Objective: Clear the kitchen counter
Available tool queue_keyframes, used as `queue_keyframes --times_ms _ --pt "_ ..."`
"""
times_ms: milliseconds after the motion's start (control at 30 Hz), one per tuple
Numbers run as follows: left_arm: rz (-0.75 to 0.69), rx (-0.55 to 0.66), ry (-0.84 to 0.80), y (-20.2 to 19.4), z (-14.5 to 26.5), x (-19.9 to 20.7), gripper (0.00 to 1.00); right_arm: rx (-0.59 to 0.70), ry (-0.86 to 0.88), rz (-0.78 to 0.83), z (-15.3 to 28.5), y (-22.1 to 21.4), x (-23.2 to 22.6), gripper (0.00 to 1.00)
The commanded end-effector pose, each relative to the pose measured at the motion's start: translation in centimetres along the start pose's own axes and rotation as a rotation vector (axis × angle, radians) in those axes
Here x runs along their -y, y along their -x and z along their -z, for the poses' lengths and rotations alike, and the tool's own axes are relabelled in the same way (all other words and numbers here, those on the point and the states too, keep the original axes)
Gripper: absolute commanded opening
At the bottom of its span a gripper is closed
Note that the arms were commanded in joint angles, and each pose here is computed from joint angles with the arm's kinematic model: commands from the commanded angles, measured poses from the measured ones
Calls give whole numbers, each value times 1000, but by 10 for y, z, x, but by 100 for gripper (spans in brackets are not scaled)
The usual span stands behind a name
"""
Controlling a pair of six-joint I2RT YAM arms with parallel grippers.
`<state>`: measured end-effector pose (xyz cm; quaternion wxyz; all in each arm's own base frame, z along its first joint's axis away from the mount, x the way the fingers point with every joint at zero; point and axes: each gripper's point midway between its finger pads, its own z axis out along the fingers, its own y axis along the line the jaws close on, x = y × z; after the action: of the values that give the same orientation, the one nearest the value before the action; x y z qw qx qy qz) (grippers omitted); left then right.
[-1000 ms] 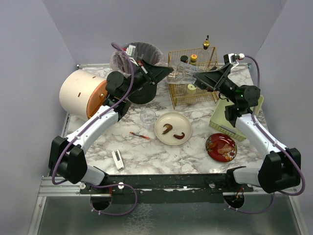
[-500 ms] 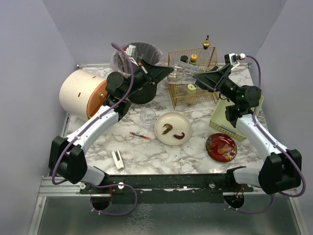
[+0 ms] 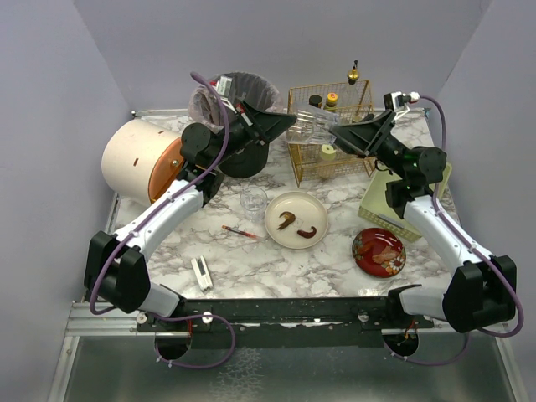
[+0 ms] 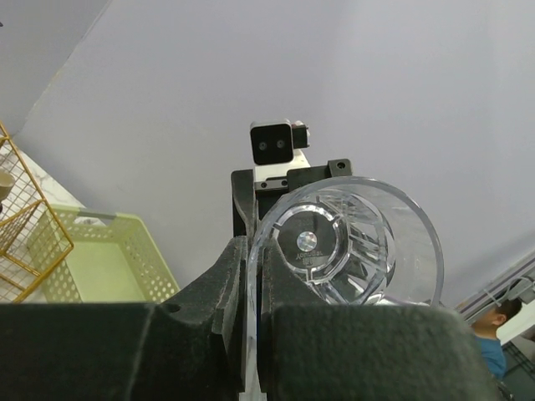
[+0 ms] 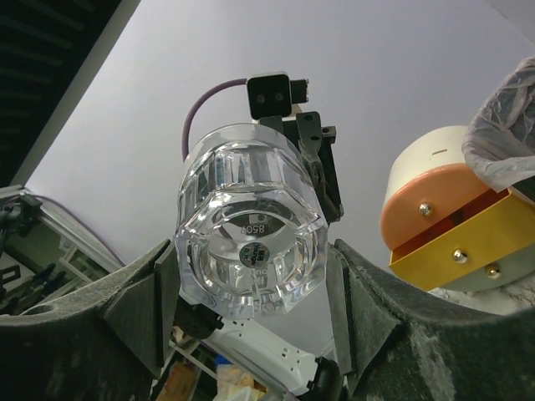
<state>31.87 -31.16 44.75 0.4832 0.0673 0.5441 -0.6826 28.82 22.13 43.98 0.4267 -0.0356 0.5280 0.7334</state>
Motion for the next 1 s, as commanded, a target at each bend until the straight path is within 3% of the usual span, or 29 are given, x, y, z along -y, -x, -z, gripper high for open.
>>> queue_keyframes --times_ms 0,133,267,467,667,800,967 --pt "-17 -20 -30 -5 2 -1 21 30 -11 25 0 1 6 27" --pt "-34 -17 -22 -3 3 -4 58 31 -105 87 3 2 19 23" --pt "-55 -6 27 4 12 -18 75 69 -319 220 14 13 39 19" --pt "-98 4 234 12 42 -62 85 177 -803 467 75 49 63 10" --pt "-121 -18 427 9 76 -98 87 260 -1295 651 165 79 70 4" --pt "-169 -54 524 8 89 -105 88 265 -1586 752 214 96 71 0" --pt "-219 -115 612 4 104 -112 89 185 -1801 800 231 116 94 0"
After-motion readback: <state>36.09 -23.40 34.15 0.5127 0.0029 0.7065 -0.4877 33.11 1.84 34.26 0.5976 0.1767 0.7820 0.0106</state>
